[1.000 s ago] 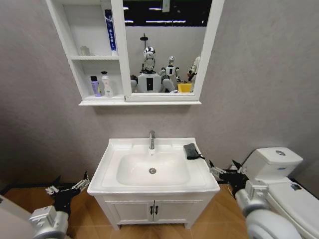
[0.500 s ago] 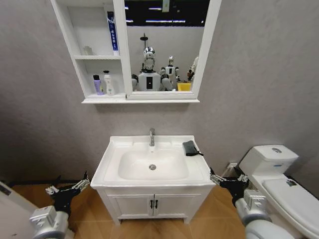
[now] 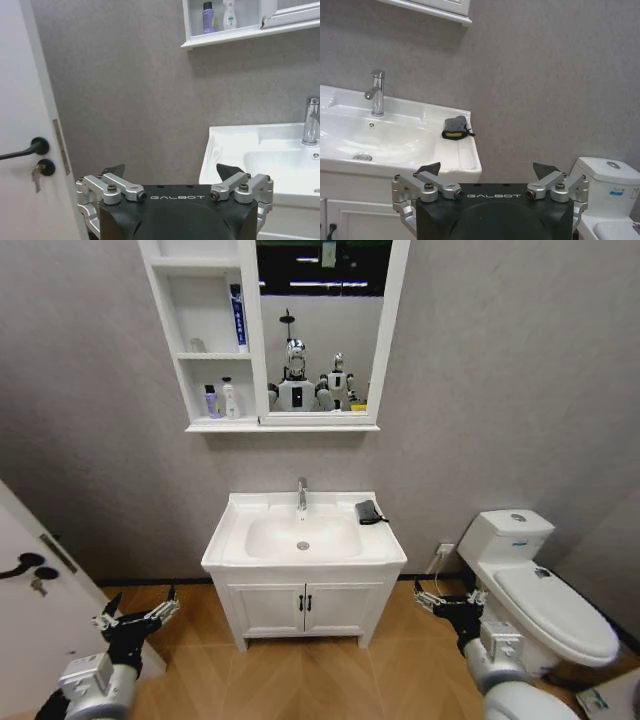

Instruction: Move facial cleanser and shampoo from washbasin to cabinet, then wipe washbasin with towel.

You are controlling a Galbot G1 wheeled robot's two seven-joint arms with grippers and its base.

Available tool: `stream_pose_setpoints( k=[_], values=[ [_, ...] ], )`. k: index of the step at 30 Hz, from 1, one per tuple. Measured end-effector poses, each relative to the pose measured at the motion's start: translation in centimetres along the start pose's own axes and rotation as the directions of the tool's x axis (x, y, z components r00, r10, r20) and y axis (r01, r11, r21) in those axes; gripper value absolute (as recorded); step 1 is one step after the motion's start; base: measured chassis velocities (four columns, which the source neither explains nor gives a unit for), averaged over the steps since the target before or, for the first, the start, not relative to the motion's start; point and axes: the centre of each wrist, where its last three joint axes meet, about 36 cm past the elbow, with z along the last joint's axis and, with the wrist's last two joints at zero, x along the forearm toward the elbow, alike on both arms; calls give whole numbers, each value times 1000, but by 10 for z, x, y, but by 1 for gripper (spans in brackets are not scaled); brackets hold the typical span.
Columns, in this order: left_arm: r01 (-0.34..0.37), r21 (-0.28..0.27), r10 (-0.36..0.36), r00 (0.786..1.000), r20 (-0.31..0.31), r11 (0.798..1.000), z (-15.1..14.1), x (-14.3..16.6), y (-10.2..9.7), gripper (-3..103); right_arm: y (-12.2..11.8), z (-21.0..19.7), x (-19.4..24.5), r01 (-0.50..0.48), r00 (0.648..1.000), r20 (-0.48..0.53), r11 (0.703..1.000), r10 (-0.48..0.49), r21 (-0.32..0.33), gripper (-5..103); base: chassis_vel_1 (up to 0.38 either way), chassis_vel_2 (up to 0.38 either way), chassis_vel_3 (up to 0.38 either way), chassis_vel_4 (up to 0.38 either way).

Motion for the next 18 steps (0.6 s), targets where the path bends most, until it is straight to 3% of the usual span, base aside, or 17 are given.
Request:
stream_pose_setpoints(
  k=[18],
  values=[
    [0,0,0,1000,0,1000,0,0,0,100,1,2,1,73,997,6,997,-73,17,100,362,-352,-352,358]
  ],
)
